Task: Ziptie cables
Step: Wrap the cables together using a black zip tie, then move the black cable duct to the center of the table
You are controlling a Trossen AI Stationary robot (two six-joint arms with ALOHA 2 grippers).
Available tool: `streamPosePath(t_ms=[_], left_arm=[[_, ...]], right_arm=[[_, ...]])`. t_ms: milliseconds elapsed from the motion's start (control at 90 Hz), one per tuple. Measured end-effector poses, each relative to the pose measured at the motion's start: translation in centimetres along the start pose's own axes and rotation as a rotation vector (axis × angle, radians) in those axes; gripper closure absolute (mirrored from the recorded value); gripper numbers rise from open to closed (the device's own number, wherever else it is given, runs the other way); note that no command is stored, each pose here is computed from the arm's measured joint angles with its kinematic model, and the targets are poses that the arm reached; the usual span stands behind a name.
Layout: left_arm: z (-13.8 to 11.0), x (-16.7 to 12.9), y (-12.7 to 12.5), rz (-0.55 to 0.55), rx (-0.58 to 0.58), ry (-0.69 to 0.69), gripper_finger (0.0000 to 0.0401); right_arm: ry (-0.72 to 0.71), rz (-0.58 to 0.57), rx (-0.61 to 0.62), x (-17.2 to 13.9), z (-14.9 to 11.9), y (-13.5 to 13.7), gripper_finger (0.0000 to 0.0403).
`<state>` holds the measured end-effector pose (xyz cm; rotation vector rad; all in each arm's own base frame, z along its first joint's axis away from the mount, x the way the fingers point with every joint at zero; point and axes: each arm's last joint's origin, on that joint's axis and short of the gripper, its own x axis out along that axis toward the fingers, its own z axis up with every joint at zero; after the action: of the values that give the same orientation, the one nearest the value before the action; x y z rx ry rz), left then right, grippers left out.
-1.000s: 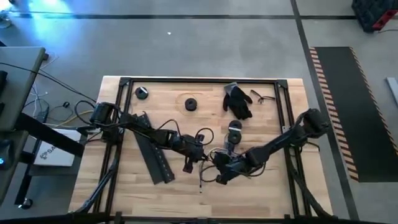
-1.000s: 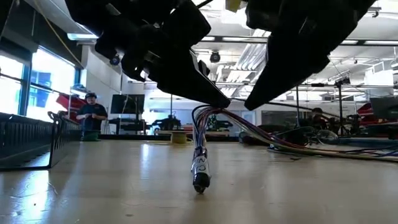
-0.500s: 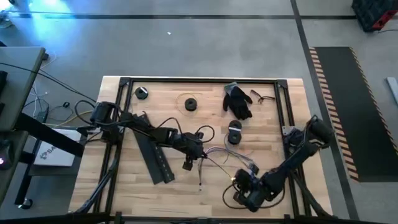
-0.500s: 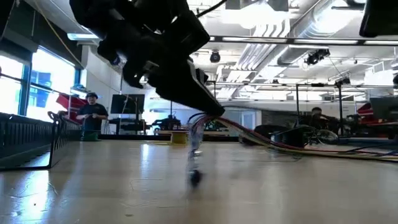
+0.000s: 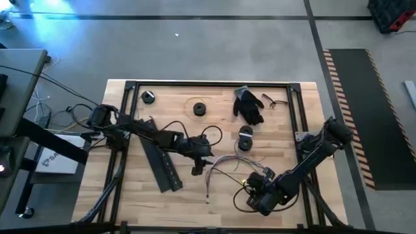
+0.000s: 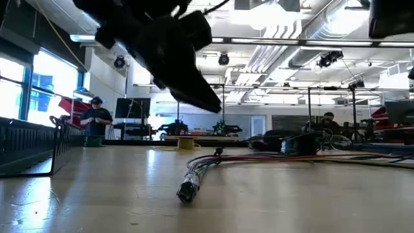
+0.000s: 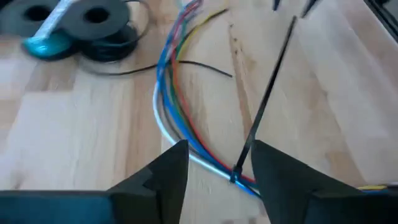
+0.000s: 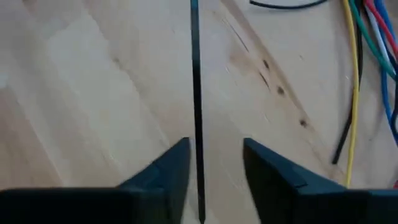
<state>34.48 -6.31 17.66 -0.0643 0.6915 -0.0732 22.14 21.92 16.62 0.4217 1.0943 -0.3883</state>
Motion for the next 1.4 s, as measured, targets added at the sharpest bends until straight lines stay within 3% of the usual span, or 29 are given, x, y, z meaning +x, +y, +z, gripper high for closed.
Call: streamPosePath(t_ms=[211,400,500,622,756,1111,1289,1400], left_arm=[[0.9,-4.8,-4.1,0.066,-0.045,0.080,0.0265],[-1.0,-7.2,-6.7,0.081,-0.296,0.265,0.0287],[-3.1,-7.8,-7.1,0.208,-0.441,0.419,0.0299],[-4.9,-8.6,-6.1,0.454,-0.587,0.534,0.0308],[-5.3,-9.0,-4.5,0.575,-0.691,0.500,0.0294],[-7.3,-8.3,0.4,0.692,-0.924,0.563,0.0229],[-7.2,-8.2,1.2,0.695,-0.954,0.577,0.0230],[-7.0,-7.9,1.7,0.641,-0.911,0.589,0.0244]], right_arm=[[-0.141,0.068,-0.080,-3.3,0.0,0.6,0.0170],[-0.295,0.127,-0.122,-3.8,0.1,1.6,0.0166],[-0.345,0.140,-0.141,-3.6,0.2,2.0,0.0171],[-0.418,0.154,-0.148,-3.7,0.5,2.4,0.0176],[-0.449,0.165,-0.174,-3.8,0.7,2.7,0.0180],[-0.467,0.153,-0.193,-3.9,0.6,2.7,0.0181],[-0.472,0.150,-0.212,-3.9,0.5,2.7,0.0181],[-0.475,0.149,-0.210,-3.9,0.5,2.7,0.0181]])
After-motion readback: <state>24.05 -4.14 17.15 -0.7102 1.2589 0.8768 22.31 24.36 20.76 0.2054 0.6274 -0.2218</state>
